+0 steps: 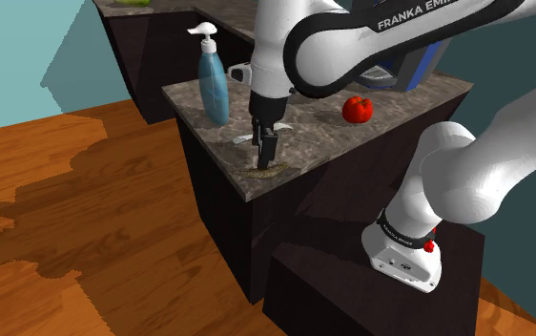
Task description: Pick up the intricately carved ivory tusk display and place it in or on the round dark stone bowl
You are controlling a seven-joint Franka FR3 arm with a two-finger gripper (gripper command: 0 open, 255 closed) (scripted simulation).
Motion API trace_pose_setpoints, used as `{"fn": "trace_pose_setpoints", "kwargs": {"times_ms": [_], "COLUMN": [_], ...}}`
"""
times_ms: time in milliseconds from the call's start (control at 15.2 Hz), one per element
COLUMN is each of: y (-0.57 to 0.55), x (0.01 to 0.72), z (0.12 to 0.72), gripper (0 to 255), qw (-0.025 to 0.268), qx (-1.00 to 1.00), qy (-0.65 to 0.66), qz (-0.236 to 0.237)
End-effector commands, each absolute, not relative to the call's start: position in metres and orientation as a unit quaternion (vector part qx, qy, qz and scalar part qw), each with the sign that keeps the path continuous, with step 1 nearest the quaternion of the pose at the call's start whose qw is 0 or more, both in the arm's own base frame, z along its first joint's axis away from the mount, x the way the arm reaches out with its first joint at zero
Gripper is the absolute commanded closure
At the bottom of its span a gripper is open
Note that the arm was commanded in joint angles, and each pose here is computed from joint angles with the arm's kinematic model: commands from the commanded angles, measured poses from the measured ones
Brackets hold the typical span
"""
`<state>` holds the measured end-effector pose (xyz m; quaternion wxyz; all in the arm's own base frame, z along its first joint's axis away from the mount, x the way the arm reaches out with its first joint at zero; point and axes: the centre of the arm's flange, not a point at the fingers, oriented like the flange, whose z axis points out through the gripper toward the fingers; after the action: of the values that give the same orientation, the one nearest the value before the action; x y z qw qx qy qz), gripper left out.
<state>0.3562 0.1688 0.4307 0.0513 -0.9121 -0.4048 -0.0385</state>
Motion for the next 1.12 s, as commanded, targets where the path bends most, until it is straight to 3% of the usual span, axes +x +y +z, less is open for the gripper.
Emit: {"fn": "trace_pose_setpoints", "kwargs": {"times_ms": [0, 594, 660, 1056], "y": [0.1694, 0.1705, 0.1705, 0.1706], "x": [0.3558, 0.356, 0.356, 0.3571], "z": [0.4197, 0.4116, 0.4116, 0.4117], "gripper": [0, 0, 255, 255], "qw": [0.051, 0.051, 0.051, 0.051], "qx": [-0.912, -0.912, -0.912, -0.912], "qy": [-0.406, -0.406, -0.406, -0.406], "qz": [-0.039, -0.039, -0.039, -0.039]}}
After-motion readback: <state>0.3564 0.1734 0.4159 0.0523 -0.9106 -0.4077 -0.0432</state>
